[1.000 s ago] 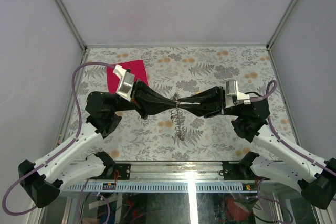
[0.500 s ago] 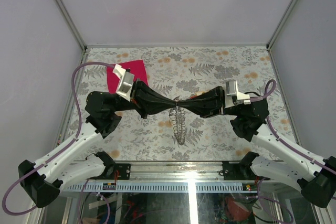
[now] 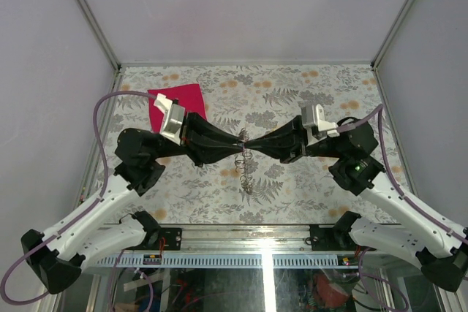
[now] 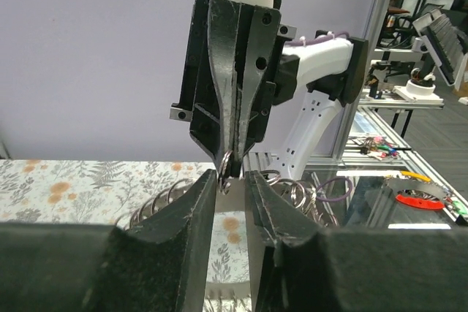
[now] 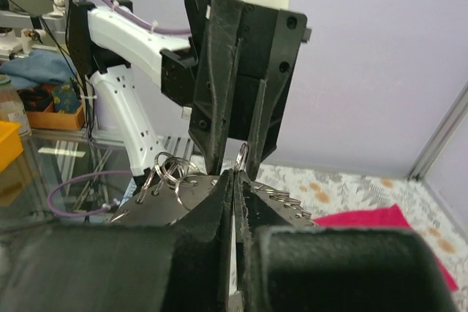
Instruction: Put the keys on the keyring
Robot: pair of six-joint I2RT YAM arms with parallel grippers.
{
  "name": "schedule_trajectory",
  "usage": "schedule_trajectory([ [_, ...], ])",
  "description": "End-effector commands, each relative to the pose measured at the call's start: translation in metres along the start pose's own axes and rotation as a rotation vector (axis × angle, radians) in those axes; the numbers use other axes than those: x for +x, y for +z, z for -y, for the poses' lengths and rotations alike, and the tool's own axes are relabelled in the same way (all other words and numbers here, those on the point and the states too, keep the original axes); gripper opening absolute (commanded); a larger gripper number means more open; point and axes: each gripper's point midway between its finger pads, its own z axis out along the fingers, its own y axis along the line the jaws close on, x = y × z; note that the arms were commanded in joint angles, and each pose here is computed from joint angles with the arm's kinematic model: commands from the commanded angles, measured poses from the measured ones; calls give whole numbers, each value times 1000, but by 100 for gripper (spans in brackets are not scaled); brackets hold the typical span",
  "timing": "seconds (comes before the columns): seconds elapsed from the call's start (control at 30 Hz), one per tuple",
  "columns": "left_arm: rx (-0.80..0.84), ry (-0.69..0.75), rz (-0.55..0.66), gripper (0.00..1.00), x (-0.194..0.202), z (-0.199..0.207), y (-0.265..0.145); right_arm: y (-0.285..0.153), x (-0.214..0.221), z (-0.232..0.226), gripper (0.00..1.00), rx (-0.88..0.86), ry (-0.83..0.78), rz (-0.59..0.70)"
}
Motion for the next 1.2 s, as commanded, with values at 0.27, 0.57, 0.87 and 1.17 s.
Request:
schedule_trajectory([
  [0.27, -91, 114, -97, 27, -2, -5, -11, -18, 2, -2, 0, 48, 15, -272],
  [0.57, -131, 139, -136, 28, 0, -8, -18, -22, -6, -3, 0, 54, 23, -334],
  [0.87, -106, 135, -88, 28, -9, -4, -13, -15, -17, -4, 0, 41, 3, -243],
  [1.17, -61, 142, 52, 28, -39, 12, -8, -5, -43, -3, 0, 49, -33, -18],
])
